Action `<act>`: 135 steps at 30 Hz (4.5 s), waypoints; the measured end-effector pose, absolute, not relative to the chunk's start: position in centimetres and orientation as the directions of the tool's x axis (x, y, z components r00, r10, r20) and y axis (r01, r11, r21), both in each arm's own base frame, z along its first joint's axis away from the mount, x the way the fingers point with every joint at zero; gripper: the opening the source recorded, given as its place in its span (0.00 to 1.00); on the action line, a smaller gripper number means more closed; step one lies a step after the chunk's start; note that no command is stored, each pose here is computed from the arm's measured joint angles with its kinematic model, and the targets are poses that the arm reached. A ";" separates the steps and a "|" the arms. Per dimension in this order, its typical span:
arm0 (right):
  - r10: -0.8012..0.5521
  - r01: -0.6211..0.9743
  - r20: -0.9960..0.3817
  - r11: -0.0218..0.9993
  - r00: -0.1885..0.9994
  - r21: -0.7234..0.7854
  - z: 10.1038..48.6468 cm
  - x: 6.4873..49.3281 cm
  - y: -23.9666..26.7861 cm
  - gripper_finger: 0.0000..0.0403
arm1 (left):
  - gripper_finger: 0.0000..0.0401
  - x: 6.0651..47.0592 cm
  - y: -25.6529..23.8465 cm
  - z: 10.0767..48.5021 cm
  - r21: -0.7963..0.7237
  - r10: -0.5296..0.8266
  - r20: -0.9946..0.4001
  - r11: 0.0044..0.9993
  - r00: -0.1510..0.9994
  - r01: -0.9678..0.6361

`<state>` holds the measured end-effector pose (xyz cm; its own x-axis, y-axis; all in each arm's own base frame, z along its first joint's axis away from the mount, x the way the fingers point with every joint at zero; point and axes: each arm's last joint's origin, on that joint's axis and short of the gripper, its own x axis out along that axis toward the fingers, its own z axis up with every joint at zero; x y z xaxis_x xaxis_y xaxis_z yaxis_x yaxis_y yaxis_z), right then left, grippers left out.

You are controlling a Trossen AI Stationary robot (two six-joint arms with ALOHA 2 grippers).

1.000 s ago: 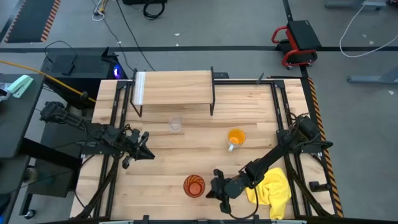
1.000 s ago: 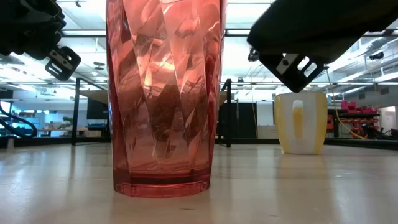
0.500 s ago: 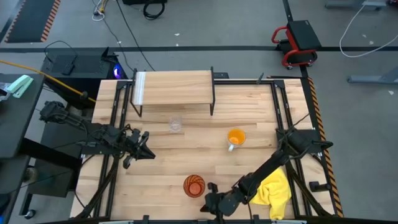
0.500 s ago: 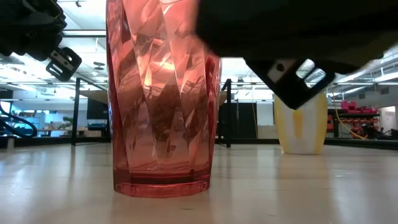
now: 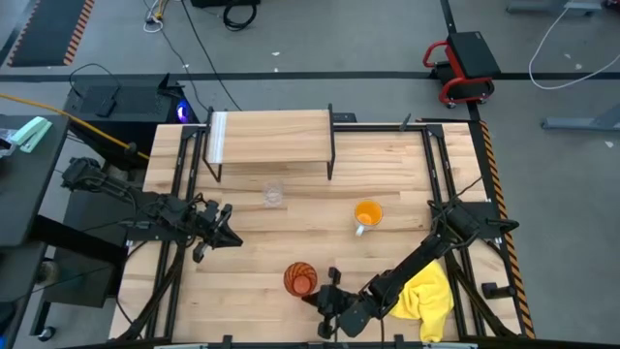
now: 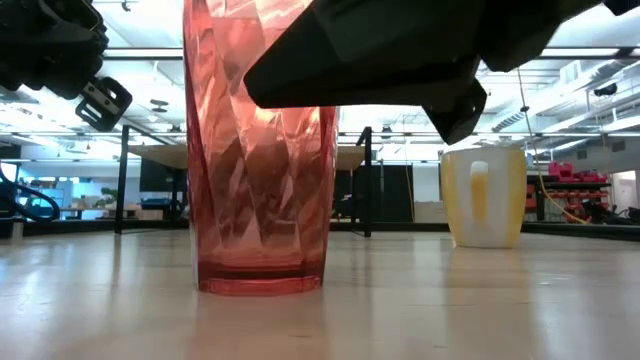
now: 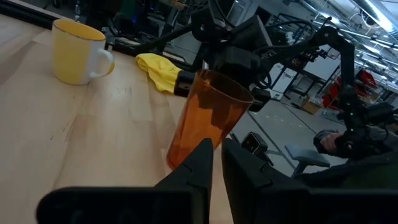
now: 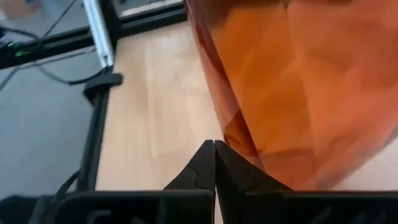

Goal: Stack small to large cups/mugs on shelf
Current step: Put the orange glass on the shelf

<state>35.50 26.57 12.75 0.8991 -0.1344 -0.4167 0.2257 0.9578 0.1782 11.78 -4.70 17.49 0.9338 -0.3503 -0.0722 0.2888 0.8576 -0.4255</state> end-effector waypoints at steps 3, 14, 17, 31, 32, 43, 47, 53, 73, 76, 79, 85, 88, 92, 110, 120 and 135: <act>-0.154 0.245 -0.415 0.954 0.897 0.174 12.7 35.8 26.1 0.01 | 0.09 11.8 -4.7 17.5 -0.426 -0.350 -0.073 0.858 0.934 0.289; -0.263 0.349 -0.454 0.930 0.851 0.115 12.2 38.0 22.1 0.01 | 0.11 11.8 -4.5 17.5 -0.420 -0.293 -0.072 0.876 0.953 0.237; -0.294 0.378 -0.465 0.921 0.835 0.096 12.1 38.6 20.9 0.01 | 0.11 11.8 -4.5 17.5 -0.420 -0.286 -0.072 0.878 0.955 0.231; -0.384 0.461 -0.508 0.887 0.771 0.029 11.5 39.8 17.2 0.01 | 0.10 11.9 -4.3 17.2 -0.408 -0.215 -0.099 0.899 0.972 0.157; -0.384 0.461 -0.509 0.887 0.770 0.027 11.5 39.8 17.2 0.01 | 0.10 11.9 -4.3 17.2 -0.405 -0.207 -0.104 0.902 0.973 0.148; -0.346 0.362 -0.544 0.929 0.764 -0.081 14.7 37.9 18.4 0.02 | 0.10 11.9 -4.1 17.1 -0.293 -0.154 -0.110 0.949 0.982 0.116; -0.245 0.245 -0.528 0.967 0.813 -0.072 18.7 36.4 19.5 0.02 | 0.09 11.9 -4.1 17.1 -0.243 -0.155 -0.111 0.962 0.982 0.124; -0.173 0.111 -0.402 0.978 0.899 -0.174 26.3 33.6 19.6 0.03 | 0.07 11.9 -4.1 16.9 -0.136 -0.154 -0.127 0.981 0.980 0.136; -0.378 0.498 -0.465 0.851 0.801 0.166 35.2 28.7 4.7 0.03 | 0.06 12.0 -3.6 16.7 -0.196 -0.066 -0.147 0.980 0.987 0.037; -0.288 0.457 -0.497 0.852 0.818 0.258 34.7 29.4 4.9 0.03 | 0.05 12.0 -3.6 16.7 -0.221 -0.066 -0.149 0.975 0.987 0.032; -0.187 0.409 -0.511 0.837 0.839 0.365 34.4 29.9 5.4 0.03 | 0.06 12.0 -3.6 16.7 -0.330 -0.066 -0.148 0.944 0.987 0.014; -0.173 0.413 -0.467 0.774 0.867 0.480 34.7 30.4 5.6 0.03 | 0.08 12.0 -3.6 16.6 -0.368 -0.060 -0.153 0.930 0.986 0.000; -0.138 0.385 -0.453 0.765 0.881 0.516 34.9 30.5 5.8 0.03 | 0.07 12.1 -3.5 16.8 -0.373 -0.015 -0.136 0.927 0.991 -0.037; 0.000 0.306 -0.477 0.768 0.879 0.563 34.8 30.6 5.8 0.03 | 0.06 12.2 -3.5 16.7 -0.368 -0.003 -0.147 0.928 0.989 -0.052; 0.026 0.368 -0.633 0.795 0.773 0.482 31.7 32.3 -0.2 0.24 | 0.09 14.0 -4.0 15.2 -0.265 0.063 -0.222 0.956 0.973 -0.123; 0.038 0.457 -0.791 0.799 0.611 0.391 27.4 35.9 -0.8 0.36 | 0.12 14.9 -4.3 14.5 -0.287 0.063 -0.238 0.949 0.969 -0.132; -0.085 0.401 -0.811 0.896 0.579 0.192 31.0 38.3 2.7 0.34 | 0.19 16.1 -4.9 14.0 -0.276 -0.003 -0.200 0.960 0.980 -0.053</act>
<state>38.26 2.71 30.97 0.5788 -0.0853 -0.8110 0.4009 0.8958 0.1920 16.14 -4.92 13.97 0.9799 -0.0033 -0.1997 -0.0531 0.9596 -0.2765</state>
